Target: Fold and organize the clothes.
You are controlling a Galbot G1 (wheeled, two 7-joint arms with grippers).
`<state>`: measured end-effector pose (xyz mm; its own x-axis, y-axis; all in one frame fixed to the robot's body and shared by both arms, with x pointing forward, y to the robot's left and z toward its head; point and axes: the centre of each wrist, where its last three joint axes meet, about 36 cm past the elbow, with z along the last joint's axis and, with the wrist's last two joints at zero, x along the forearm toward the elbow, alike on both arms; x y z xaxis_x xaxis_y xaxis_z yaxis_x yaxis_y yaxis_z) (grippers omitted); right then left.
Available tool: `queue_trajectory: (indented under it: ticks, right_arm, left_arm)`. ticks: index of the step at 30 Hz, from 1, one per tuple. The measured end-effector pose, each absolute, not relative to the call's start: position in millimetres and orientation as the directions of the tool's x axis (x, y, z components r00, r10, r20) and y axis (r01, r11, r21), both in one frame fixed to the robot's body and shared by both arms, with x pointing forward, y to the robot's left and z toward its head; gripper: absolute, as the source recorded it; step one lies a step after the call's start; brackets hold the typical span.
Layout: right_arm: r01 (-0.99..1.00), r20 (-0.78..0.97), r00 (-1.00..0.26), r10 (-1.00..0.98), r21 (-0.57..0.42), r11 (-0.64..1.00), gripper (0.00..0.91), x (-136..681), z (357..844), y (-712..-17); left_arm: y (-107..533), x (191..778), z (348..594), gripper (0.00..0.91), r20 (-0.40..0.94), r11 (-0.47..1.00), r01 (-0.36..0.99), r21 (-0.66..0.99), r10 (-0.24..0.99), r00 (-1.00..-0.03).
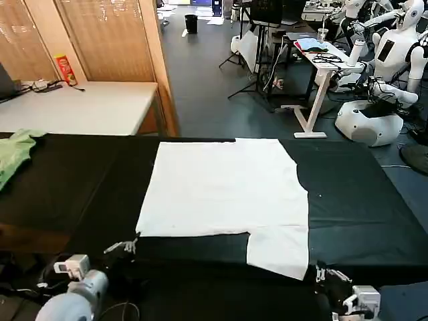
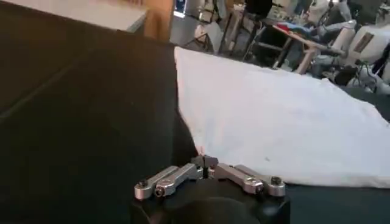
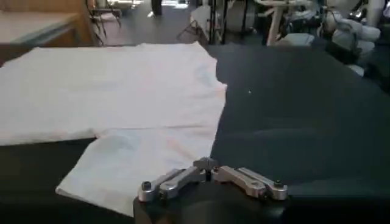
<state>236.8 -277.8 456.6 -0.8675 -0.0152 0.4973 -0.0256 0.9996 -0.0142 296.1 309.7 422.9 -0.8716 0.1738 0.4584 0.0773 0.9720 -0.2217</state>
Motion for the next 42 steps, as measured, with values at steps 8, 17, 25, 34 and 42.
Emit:
queue_trajectory:
  ticks: [8,17,25,34,42]
  right_arm:
    - [-0.022,0.533,-0.846,-0.020,0.003,1.000,0.761,243.3,435.7,-280.0]
    - [-0.026,0.556,-0.831,-0.032,0.019,0.999,0.166,251.2,419.2,-280.3]
    - [-0.025,0.562,-0.826,-0.039,0.033,0.999,0.049,250.5,415.3,-278.2]
    - [-0.005,0.534,-0.845,-0.011,0.014,1.000,0.049,224.3,449.7,-274.1]
    - [0.014,0.523,-0.853,0.004,0.015,1.000,0.049,205.9,469.7,-270.2]
  left_arm:
    - [314.2,297.5,417.6,0.000,0.464,0.975,0.067,-0.211,0.160,-0.871]
    - [316.2,299.0,412.7,0.000,0.472,0.977,0.063,-0.204,0.154,-0.868]
    - [317.3,300.4,411.5,0.000,0.473,0.977,0.063,-0.202,0.154,-0.868]
    - [319.7,295.4,418.2,0.000,0.466,0.979,0.066,-0.193,0.151,-0.872]
    - [328.5,276.8,431.6,0.000,0.451,0.978,0.049,-0.201,0.137,-0.882]
